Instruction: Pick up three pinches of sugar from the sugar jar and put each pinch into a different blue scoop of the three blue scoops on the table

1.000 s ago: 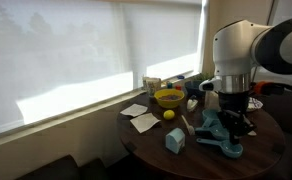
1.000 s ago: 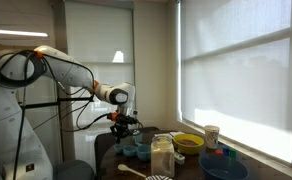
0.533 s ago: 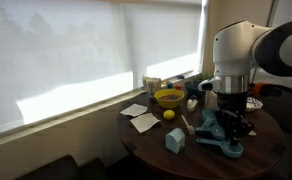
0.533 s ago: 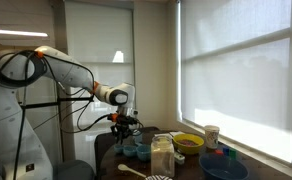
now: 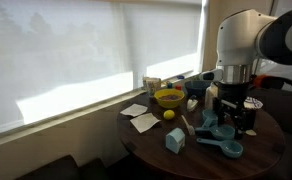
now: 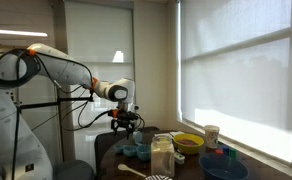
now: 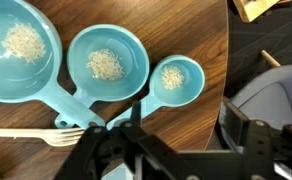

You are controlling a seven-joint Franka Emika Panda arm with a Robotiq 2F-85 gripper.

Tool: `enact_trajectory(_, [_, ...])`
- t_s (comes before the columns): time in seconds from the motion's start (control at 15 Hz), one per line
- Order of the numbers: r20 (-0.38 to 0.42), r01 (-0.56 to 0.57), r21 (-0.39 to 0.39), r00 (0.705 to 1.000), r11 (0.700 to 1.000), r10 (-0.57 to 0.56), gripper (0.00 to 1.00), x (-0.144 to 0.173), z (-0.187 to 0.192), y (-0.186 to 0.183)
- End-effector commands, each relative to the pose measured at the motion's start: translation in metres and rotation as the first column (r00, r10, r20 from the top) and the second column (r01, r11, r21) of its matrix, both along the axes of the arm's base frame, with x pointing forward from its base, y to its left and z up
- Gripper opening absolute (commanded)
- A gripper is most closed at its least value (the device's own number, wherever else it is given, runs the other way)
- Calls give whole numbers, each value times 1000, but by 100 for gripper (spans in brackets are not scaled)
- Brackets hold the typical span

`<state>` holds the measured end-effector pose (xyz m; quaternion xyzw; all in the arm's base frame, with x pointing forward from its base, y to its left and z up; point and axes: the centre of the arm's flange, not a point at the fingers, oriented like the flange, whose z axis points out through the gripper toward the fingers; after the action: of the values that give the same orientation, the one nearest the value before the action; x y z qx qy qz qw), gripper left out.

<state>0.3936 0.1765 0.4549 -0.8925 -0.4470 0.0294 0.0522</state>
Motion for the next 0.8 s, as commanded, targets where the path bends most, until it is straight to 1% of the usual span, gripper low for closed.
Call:
enact_trajectory(0.0, [58,52,33,997,998,-54,100,-14,65,-26])
enact_trajectory(0.13, [99,89,55,991,994,-94,100,-23,98,-44])
enact_trajectory(0.2, [117,128,59,984,990,-134,100,-29,112,-55])
enact_trajectory(0.27, [131,175,62,975,983,-181,100,-33,125,-65])
enact_trajectory(0.33, [141,242,70,958,968,-250,100,-38,139,-78])
enact_trajectory(0.53, [164,403,88,896,911,-412,100,-49,166,-109])
enact_trajectory(0.73, [208,541,74,813,837,-544,100,-58,181,-126])
